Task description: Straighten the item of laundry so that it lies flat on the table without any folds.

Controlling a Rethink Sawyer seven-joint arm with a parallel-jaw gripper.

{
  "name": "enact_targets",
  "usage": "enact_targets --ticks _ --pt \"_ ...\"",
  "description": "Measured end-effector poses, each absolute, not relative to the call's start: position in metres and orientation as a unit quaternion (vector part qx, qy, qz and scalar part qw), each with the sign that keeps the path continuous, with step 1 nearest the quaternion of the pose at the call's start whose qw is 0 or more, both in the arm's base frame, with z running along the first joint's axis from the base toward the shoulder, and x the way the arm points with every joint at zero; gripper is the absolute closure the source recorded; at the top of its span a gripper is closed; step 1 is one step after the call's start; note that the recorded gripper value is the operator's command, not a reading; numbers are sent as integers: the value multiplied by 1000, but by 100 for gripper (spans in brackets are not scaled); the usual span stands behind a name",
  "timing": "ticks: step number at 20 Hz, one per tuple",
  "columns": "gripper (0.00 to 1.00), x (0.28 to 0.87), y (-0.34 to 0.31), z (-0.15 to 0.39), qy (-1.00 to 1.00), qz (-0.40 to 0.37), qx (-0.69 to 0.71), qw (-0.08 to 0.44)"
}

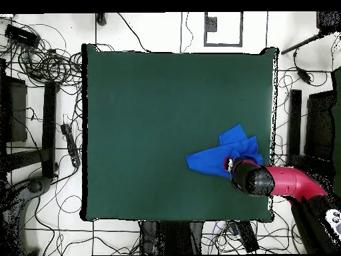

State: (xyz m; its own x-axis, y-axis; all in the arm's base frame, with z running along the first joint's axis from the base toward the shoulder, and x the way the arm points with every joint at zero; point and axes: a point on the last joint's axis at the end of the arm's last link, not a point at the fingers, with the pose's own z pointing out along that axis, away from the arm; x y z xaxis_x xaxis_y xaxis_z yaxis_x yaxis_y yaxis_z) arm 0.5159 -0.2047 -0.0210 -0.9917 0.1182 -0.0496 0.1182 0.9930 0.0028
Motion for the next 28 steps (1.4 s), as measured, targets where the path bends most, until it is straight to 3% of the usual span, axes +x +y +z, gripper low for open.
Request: enact_targets --ticks 4,5,20,28 --pt "0 516 -205 -21 998 0 59 25" --pt "100 515 -206 -21 998 0 61 25" --pt "100 517 -211 -16 998 -6 60 29" --pt "100 524 -229 18 996 -25 75 47"
